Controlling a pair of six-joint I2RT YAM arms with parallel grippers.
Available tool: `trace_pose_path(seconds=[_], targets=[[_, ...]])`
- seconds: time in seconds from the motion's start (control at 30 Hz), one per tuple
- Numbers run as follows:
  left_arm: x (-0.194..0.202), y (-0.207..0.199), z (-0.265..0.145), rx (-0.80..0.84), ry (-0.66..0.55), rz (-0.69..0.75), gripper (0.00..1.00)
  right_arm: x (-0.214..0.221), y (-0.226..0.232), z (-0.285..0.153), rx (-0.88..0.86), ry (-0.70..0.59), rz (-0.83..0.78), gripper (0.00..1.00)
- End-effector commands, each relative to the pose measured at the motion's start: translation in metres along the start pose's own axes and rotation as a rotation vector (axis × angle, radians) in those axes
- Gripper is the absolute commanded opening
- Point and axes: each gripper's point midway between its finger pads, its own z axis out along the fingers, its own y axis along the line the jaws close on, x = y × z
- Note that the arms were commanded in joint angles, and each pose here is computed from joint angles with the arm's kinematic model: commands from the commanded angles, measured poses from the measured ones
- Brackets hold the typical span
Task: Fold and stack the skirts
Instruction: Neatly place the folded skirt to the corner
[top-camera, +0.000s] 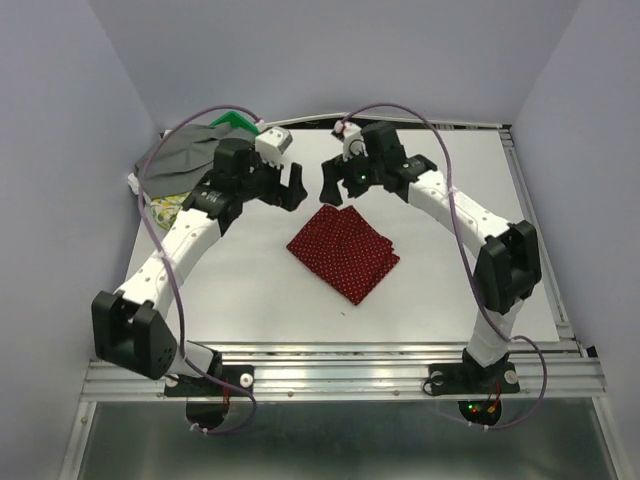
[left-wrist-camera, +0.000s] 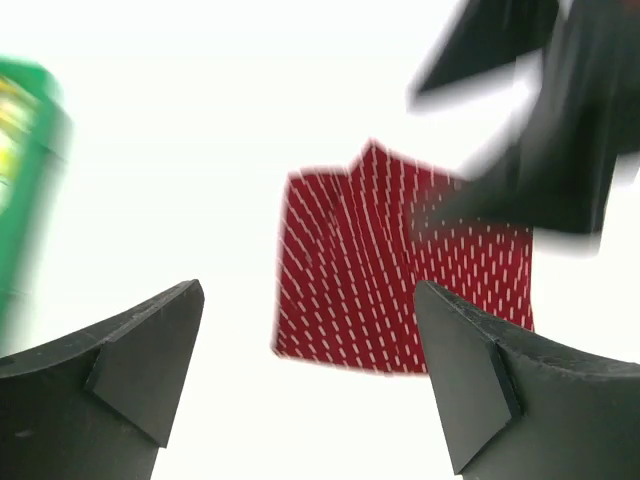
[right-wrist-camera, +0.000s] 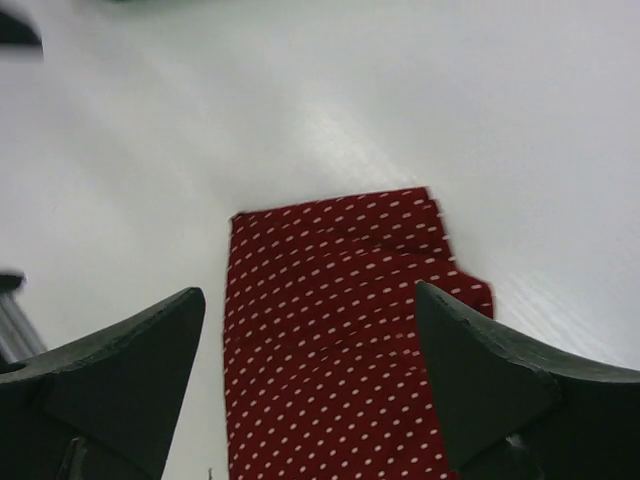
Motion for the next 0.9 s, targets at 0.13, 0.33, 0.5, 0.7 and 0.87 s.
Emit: trace_pose_path(seconds=[0.13, 0.33, 0.5, 0.7, 0.87], targets=[[-0.034, 0.017, -0.046, -0.114, -0.077, 0.023, 0.99, 0.123, 0.041, 0.009, -0.002, 0.341, -0.089, 0.91], [-0.007, 0.025, -0.067, -0.173, -0.05, 0.067, 0.99, 0.167, 0.012, 0.026, 0.093, 0.459, -0.099, 0.91], [0.002, 0.035, -0.08, -0.219, -0.051, 0.045, 0.99, 0.205, -0.02, 0.048, 0.184, 0.546, -0.133, 0.89], [0.007, 0.04, -0.086, -0.243, -0.042, 0.06, 0.99, 0.239, -0.043, 0.051, 0.264, 0.635, -0.165, 0.88], [0.002, 0.043, -0.082, -0.243, -0.045, 0.065, 0.99, 0.27, -0.117, 0.007, 0.375, 0.709, 0.008, 0.88]])
